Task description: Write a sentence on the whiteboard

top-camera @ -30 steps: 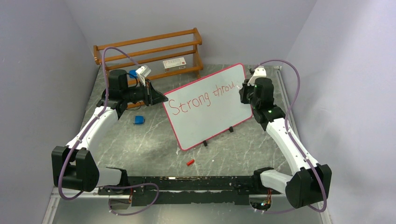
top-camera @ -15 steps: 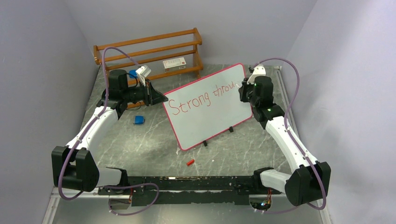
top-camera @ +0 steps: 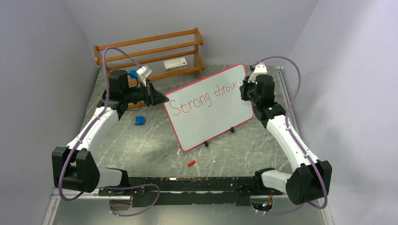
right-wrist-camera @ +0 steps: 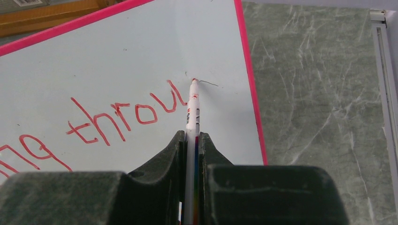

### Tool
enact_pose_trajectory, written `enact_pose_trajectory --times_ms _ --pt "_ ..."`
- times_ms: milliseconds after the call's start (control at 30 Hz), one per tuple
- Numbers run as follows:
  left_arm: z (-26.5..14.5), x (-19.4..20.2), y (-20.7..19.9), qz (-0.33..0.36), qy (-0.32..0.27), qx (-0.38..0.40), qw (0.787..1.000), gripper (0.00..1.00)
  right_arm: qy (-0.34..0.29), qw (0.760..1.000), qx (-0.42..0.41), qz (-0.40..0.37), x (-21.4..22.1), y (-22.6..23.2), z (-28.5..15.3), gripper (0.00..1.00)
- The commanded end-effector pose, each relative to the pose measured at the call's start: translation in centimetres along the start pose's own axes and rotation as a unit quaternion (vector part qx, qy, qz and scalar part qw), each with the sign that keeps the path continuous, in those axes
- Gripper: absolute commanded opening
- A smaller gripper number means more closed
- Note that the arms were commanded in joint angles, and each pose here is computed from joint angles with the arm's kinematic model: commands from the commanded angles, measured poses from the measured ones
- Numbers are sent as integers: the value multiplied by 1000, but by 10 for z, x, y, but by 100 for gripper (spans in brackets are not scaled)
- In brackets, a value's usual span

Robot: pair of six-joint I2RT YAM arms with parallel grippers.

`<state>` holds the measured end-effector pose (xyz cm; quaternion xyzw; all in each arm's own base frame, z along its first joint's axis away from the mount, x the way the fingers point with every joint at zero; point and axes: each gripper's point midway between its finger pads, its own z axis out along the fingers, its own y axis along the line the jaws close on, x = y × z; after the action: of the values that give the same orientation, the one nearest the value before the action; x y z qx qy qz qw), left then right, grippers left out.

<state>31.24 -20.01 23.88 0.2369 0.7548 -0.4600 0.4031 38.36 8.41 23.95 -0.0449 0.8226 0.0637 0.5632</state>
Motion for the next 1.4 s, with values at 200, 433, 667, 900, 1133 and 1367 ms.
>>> enact_pose_trajectory --times_ms 200,433,667,900,1133,1367 --pt "7 27 12 -7 41 -25 999 5 -23 999 -25 -7 -17 7 -1 0" --pt "7 27 12 -6 40 -26 999 5 -7 1000 -26 -8 -7 7 -2 0" --pt "7 27 12 -7 40 -26 999 5 12 1000 -25 -7 6 6 -6 0" --pt "7 28 12 -8 41 -25 999 5 25 999 -24 -5 16 5 -8 0" --pt "7 27 12 -7 40 -26 999 5 35 999 0 -1 23 -3 -7 0" --pt "7 27 11 -7 40 -25 999 5 25 1000 14 0 19 -8 -4 0"
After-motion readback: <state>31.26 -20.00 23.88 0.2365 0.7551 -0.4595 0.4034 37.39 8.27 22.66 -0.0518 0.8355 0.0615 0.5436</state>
